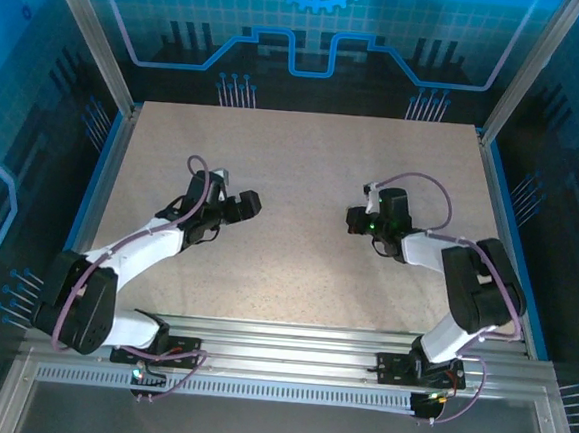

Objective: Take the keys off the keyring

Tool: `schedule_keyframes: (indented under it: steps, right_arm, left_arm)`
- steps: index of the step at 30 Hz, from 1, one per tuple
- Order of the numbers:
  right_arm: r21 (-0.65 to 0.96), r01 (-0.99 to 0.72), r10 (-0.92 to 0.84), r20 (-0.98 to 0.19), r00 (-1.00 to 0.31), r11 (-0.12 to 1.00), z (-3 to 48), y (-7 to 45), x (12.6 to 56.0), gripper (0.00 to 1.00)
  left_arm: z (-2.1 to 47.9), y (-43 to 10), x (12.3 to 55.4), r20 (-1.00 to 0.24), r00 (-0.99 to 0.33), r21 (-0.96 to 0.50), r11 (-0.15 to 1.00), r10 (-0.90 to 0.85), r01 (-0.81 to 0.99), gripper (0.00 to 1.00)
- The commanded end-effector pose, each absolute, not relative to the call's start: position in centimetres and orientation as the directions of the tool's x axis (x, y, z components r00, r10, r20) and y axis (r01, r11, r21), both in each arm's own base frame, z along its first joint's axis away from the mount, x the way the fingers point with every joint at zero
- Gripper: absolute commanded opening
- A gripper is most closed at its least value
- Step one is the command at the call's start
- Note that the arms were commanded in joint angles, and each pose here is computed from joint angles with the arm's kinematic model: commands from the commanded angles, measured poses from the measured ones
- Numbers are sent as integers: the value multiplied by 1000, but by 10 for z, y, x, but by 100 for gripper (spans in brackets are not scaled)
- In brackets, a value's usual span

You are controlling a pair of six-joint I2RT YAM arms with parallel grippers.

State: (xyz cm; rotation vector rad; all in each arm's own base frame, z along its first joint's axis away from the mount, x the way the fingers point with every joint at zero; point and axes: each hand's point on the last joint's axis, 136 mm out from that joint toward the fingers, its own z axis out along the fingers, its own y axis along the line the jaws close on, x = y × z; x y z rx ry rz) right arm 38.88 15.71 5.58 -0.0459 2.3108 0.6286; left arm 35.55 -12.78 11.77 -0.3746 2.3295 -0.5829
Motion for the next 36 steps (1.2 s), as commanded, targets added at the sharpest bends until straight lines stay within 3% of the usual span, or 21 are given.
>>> schedule_keyframes:
  steps: [1, 6, 11, 16, 17, 22, 28, 31, 35, 36]
  right_arm:
    - [472, -135, 225, -629, -744, 871, 45, 150, 404, 0]
    - [483, -50, 273, -574, -772, 874, 23, 137, 409, 11]
    - [452, -10, 283, -574, -768, 892, 30, 121, 402, 41]
    - [421, 95, 347, -577, -739, 902, 52, 83, 388, 53]
    - [405, 96, 342, -596, -727, 909, 63, 78, 386, 97]
    - [271, 71, 249, -712, -656, 960, 124, 61, 388, 100]
    - [-146, 222, 10, -815, -580, 964, 160, 7, 383, 100]
    - [-201, 231, -47, -841, -540, 952, 151, -5, 384, 100]
    - [-201, 183, -139, -943, -304, 962, 149, 6, 389, 100]
    - [-200, 159, -143, -939, -312, 967, 142, 9, 388, 100]
  left_arm:
    - [119, -122, 348, -566, -716, -493, 864, -410, -105, 99]
    - [122, -121, 346, -567, -714, -494, 863, -411, -104, 99]
    - [127, -118, 346, -580, -701, -488, 866, -415, -108, 99]
    - [138, -106, 348, -620, -663, -462, 878, -420, -124, 99]
    - [142, -100, 349, -636, -644, -448, 883, -425, -140, 99]
    - [171, -55, 352, -744, -559, -281, 931, -366, -235, 99]
    - [172, -8, 346, -832, -554, 100, 972, -37, -215, 99]
    - [152, 14, 351, -874, -479, 59, 962, -79, -266, 99]
    - [126, 27, 363, -914, -387, -1, 955, -121, -297, 100]
    - [118, 29, 367, -919, -381, 23, 953, -99, -301, 99]
